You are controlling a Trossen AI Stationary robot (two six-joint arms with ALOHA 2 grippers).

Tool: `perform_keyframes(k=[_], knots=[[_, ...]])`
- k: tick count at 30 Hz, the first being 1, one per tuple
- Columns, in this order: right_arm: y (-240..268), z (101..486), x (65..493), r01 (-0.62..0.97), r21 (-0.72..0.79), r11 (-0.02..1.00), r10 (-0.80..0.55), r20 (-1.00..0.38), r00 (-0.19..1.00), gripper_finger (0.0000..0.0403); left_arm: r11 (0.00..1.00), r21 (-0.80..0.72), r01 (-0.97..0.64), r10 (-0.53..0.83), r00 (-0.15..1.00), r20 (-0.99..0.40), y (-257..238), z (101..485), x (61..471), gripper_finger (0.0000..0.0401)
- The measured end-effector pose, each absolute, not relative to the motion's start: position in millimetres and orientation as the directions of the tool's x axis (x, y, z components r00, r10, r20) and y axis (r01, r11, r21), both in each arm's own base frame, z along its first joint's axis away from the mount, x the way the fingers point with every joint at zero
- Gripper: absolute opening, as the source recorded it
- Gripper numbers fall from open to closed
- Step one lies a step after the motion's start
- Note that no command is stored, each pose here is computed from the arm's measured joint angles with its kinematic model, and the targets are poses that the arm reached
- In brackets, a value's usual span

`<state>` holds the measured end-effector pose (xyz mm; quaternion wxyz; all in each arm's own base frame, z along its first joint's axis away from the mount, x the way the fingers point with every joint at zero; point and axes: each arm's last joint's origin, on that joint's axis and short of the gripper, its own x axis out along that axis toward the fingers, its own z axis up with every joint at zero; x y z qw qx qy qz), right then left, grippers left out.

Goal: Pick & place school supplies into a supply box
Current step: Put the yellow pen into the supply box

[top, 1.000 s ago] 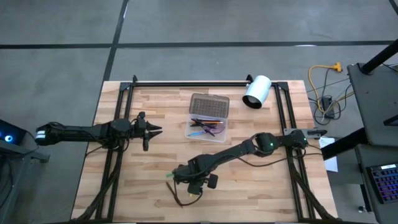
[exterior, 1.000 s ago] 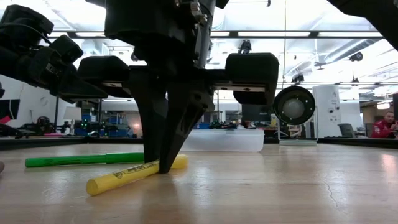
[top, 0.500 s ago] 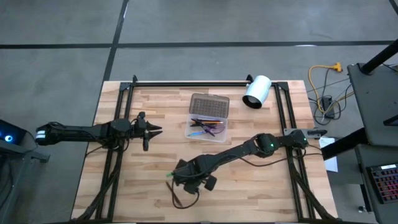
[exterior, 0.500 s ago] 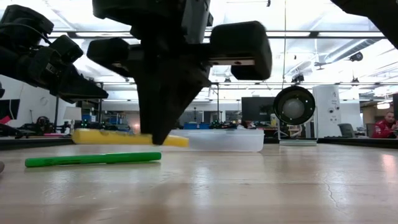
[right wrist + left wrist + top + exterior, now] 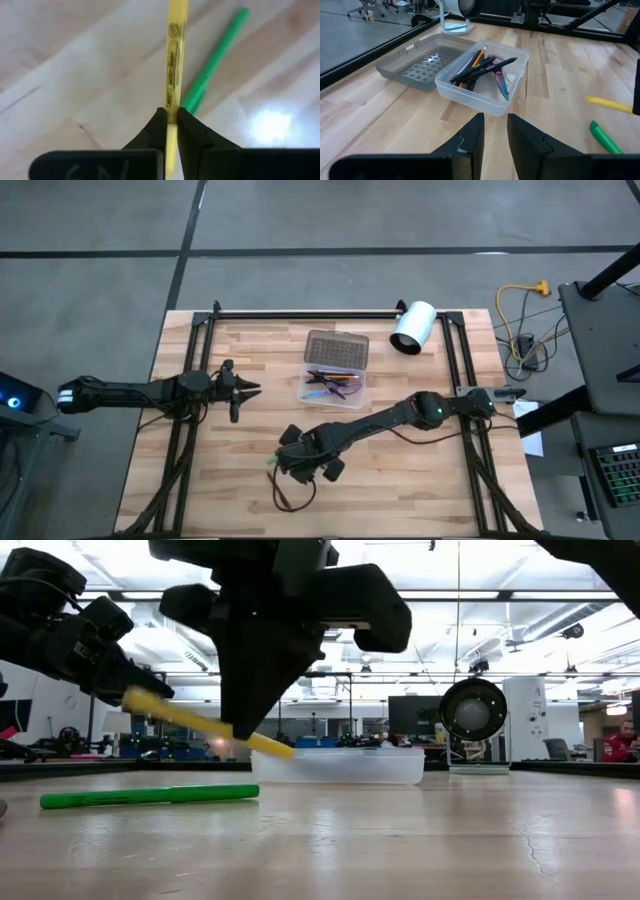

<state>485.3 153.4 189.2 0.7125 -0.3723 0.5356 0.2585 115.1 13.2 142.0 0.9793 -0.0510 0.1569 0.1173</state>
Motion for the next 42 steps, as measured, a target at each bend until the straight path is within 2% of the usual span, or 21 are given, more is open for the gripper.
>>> perform_keyframes(k=[9,21,27,34,42], knots=[[137,192,490,-0.682,-0.304,0.665,-0.102,-0.942,0.320,0.0004,0.967,-0.063,-0.245,0.213,0.923,-0.319,13,142,115,0.0069],[130,194,496,-0.630,-0.358,0.689,-0.146,-0.920,0.363,0.0008,0.967,-0.063,-0.245,0.213,0.923,-0.319,13,142,115,0.0069],[126,194,496,-0.554,-0.377,0.742,-0.192,-0.912,0.364,0.0008,0.967,-0.063,-0.245,0.213,0.923,-0.319,13,142,115,0.0069],[135,195,493,-0.583,-0.303,0.754,-0.105,-0.932,0.348,0.0008,0.967,-0.063,-0.245,0.213,0.923,-0.319,13,142,115,0.0069],[148,196,489,-0.564,-0.279,0.777,-0.083,-0.934,0.349,0.0008,0.967,-0.063,-0.245,0.213,0.923,-0.319,13,142,115,0.0069]])
